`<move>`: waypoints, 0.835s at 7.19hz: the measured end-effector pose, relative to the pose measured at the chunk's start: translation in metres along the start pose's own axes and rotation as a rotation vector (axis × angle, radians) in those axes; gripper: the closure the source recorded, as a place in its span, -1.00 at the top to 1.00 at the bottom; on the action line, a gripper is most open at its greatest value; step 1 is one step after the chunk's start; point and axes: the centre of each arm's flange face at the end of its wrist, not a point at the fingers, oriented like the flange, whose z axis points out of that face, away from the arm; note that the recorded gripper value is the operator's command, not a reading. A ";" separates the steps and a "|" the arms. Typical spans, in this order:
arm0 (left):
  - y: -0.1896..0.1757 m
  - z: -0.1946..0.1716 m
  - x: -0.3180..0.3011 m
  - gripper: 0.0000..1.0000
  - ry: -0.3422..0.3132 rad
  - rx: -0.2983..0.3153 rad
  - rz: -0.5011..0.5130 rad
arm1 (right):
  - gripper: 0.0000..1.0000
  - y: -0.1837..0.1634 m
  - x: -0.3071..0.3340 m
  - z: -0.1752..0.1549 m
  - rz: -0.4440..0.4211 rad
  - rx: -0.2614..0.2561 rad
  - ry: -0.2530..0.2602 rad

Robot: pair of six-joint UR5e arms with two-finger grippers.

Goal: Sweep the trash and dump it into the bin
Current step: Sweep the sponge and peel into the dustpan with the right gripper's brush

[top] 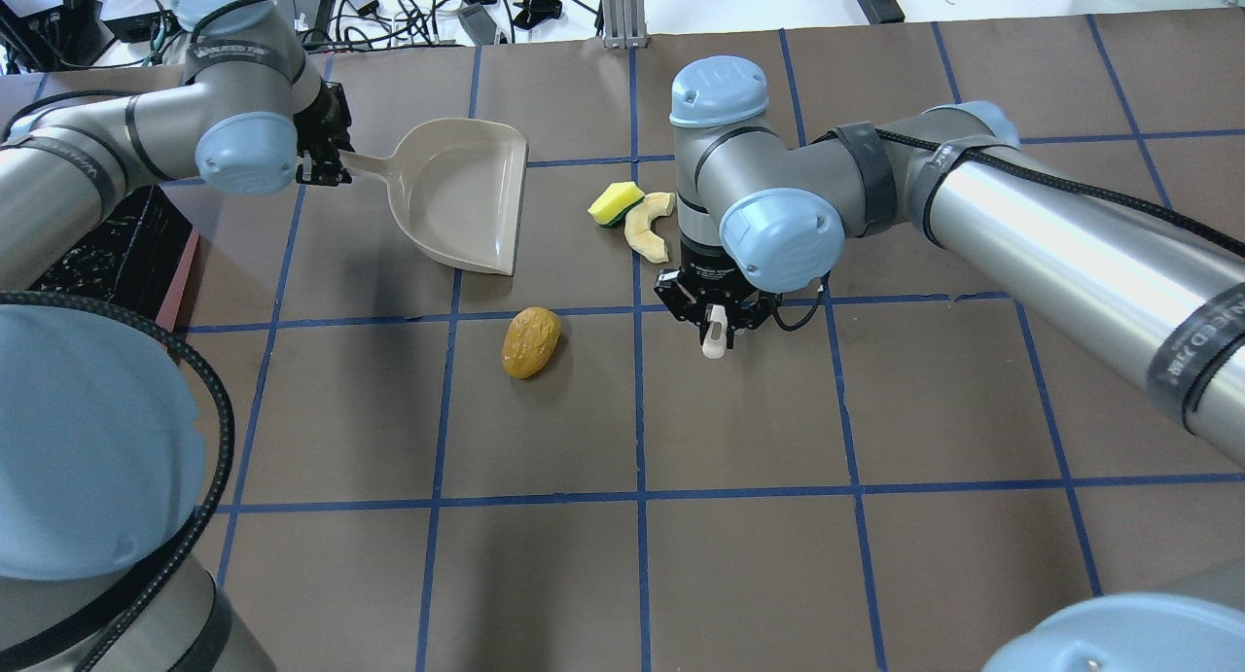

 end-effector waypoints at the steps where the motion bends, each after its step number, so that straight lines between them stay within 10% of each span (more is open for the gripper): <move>1: 0.017 -0.001 0.005 -1.00 -0.001 0.023 -0.008 | -1.00 0.004 -0.010 0.001 -0.016 0.006 -0.013; 6: 0.031 0.011 0.008 -1.00 -0.017 0.036 -0.019 | -1.00 0.009 -0.110 0.015 -0.218 0.103 -0.151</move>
